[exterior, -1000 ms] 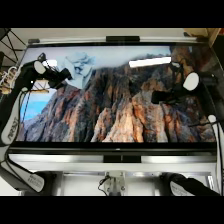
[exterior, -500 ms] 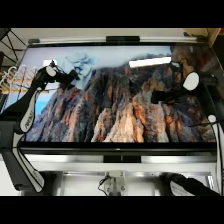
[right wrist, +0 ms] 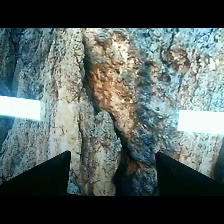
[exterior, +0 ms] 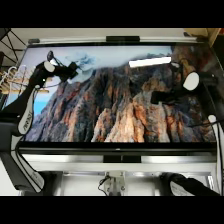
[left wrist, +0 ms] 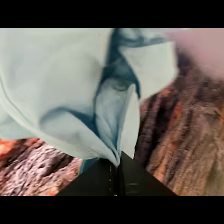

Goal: Fold the shirts.

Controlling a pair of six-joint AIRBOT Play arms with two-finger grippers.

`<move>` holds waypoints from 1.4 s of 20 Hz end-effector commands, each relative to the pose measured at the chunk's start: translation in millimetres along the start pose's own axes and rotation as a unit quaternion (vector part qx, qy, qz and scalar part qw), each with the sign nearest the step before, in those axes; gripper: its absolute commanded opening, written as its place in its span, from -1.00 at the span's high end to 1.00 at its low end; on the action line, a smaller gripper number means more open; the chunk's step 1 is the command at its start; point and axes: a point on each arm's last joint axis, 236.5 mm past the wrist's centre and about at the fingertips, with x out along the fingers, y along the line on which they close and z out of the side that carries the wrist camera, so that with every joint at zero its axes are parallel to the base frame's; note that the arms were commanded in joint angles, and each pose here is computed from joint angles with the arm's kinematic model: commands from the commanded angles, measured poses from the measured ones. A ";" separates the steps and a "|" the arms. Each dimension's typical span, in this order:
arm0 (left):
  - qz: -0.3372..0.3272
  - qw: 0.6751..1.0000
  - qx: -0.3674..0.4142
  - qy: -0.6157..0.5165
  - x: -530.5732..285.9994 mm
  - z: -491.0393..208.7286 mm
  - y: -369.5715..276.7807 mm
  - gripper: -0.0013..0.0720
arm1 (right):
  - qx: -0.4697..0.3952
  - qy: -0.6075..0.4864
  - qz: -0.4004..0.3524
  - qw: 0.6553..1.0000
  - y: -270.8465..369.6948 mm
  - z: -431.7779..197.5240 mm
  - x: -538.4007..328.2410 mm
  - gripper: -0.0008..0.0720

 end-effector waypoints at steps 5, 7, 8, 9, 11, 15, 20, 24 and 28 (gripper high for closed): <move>-0.181 0.944 0.249 -0.120 -247.6 -20.7 -237.1 0.90 | -0.083 -0.020 -0.111 0.990 -43.8 3.8 -63.8 -0.77; -0.242 0.925 0.269 -0.114 -297.3 -69.0 -289.4 0.90 | -0.088 -0.086 -0.154 0.980 -54.9 22.1 -116.8 -0.77; -0.269 0.920 0.270 -0.093 -307.8 -100.5 -311.0 0.90 | -0.086 -0.128 -0.179 0.972 -61.5 29.9 -150.6 -0.77; -0.285 0.914 0.278 -0.070 -309.0 -131.6 -327.1 0.90 | -0.077 -0.170 -0.206 0.961 -69.5 34.9 -186.3 -0.77; -0.281 0.912 0.299 -0.021 -288.4 -197.2 -342.0 0.90 | -0.055 -0.243 -0.247 0.936 -82.0 34.1 -251.5 -0.77; -0.234 0.907 0.335 0.106 -207.1 -339.1 -329.2 0.89 | -0.032 -0.313 -0.261 0.913 -86.2 0.4 -320.6 -0.77; -0.210 0.905 0.290 0.232 -131.7 -458.0 -306.2 0.02 | -0.028 -0.249 -0.209 0.945 -69.1 -31.5 -291.4 -0.77; -0.126 0.902 0.299 0.285 -123.7 -398.6 -243.9 -0.96 | -0.051 -0.176 -0.155 0.971 -49.6 -32.0 -223.7 -0.77; 0.040 0.896 0.328 0.297 -165.4 -264.5 -123.8 -0.96 | -0.079 -0.044 -0.161 0.983 -63.1 -49.7 -135.4 -0.77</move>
